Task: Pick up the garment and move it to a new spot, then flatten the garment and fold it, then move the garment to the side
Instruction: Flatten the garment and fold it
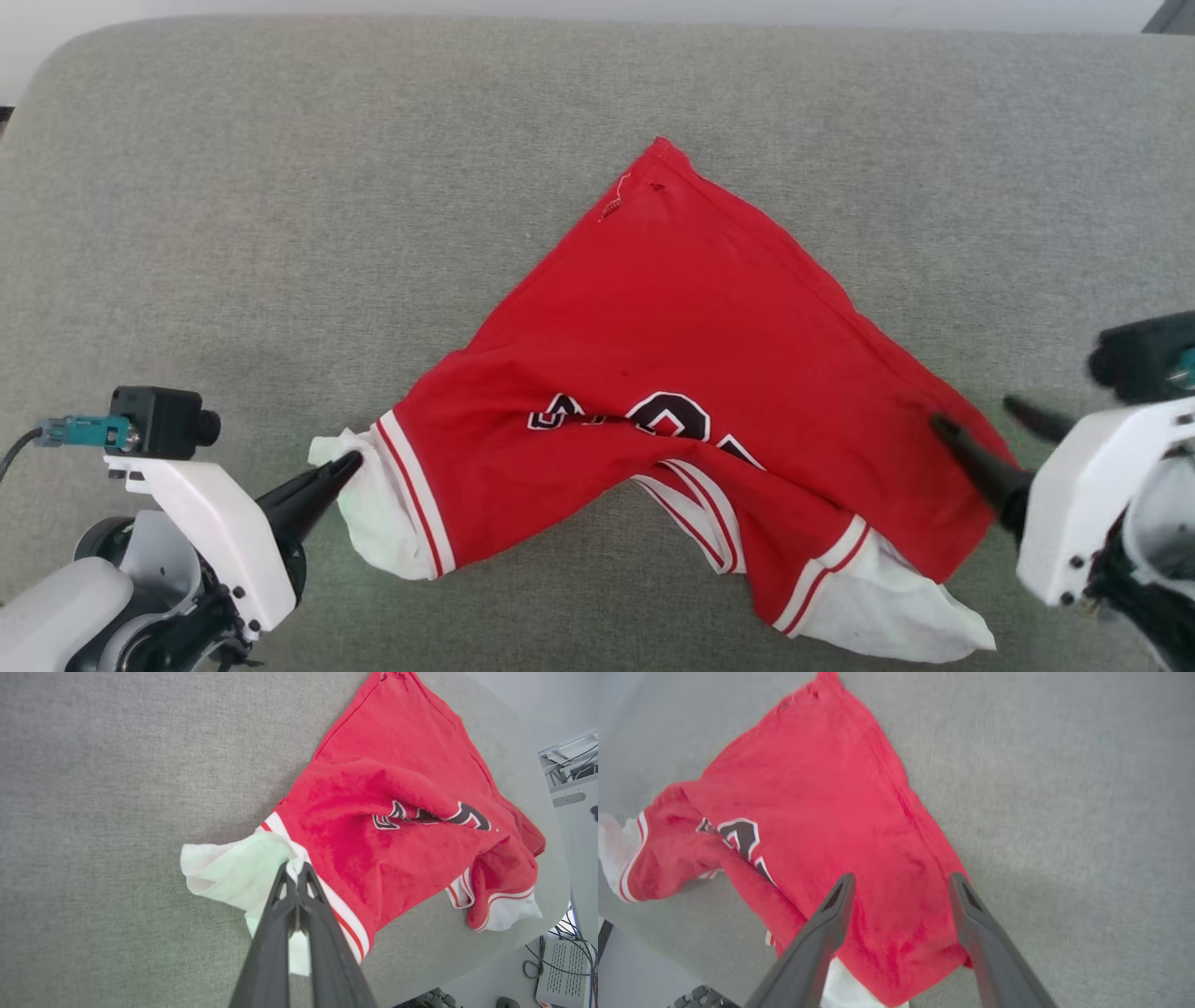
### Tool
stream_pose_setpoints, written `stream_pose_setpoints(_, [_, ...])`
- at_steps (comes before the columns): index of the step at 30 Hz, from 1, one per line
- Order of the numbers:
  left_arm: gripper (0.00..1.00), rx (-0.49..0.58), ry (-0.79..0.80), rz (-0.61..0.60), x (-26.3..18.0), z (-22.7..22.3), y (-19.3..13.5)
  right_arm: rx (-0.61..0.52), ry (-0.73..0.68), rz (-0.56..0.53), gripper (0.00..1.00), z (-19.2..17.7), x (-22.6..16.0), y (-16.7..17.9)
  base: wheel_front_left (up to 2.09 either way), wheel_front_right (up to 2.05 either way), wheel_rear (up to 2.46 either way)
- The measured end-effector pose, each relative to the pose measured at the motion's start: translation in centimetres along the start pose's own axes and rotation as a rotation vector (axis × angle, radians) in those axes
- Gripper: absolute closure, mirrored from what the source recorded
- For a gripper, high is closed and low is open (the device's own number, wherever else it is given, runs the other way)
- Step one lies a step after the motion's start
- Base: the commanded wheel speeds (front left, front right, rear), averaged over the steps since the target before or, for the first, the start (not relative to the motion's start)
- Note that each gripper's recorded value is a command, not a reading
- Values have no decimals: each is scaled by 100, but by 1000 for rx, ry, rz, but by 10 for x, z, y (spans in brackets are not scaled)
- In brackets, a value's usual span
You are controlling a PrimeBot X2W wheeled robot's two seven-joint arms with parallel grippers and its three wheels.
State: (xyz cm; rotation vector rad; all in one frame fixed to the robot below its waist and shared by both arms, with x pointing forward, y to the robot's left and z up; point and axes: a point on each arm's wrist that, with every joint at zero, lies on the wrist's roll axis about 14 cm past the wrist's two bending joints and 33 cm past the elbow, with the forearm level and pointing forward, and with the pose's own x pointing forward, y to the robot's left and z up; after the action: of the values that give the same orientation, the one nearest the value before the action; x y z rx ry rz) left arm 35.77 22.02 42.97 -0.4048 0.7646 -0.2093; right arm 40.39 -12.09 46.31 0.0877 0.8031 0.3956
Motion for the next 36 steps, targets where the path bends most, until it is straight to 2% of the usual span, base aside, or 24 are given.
stream_pose_setpoints(7, [100, -7, 7, 3, -5, -7, 1, -40, -223, 34, 0, 62, 1, 17, 0, 0, 0])
stream_pose_setpoints(11, [100, -12, 4, 11, -7, -8, 3, -68, -318, 77, 0, 96, 18, 30, 0, 0, 0])
stream_pose_setpoints(14, [100, -20, 3, 13, -8, -11, 4, -102, -330, 106, 0, 113, 39, 40, 0, 0, 0])
stream_pose_setpoints(18, [100, -27, 2, 18, -10, -13, 6, -156, -287, 143, 0, 130, 81, 54, 0, 0, 0])
stream_pose_setpoints(24, [100, -46, 6, 24, -10, -18, 10, -229, -178, 169, 0, 136, 135, 69, 0, 0, 0])
stream_pose_setpoints(31, [100, -61, 19, 49, -9, -25, 21, -321, 28, 159, 0, 113, 194, 75, 0, 0, 0])
stream_pose_setpoints(36, [100, -78, 32, 63, -8, -30, 26, -357, 172, 158, 0, 86, 218, 76, 0, 0, 0])
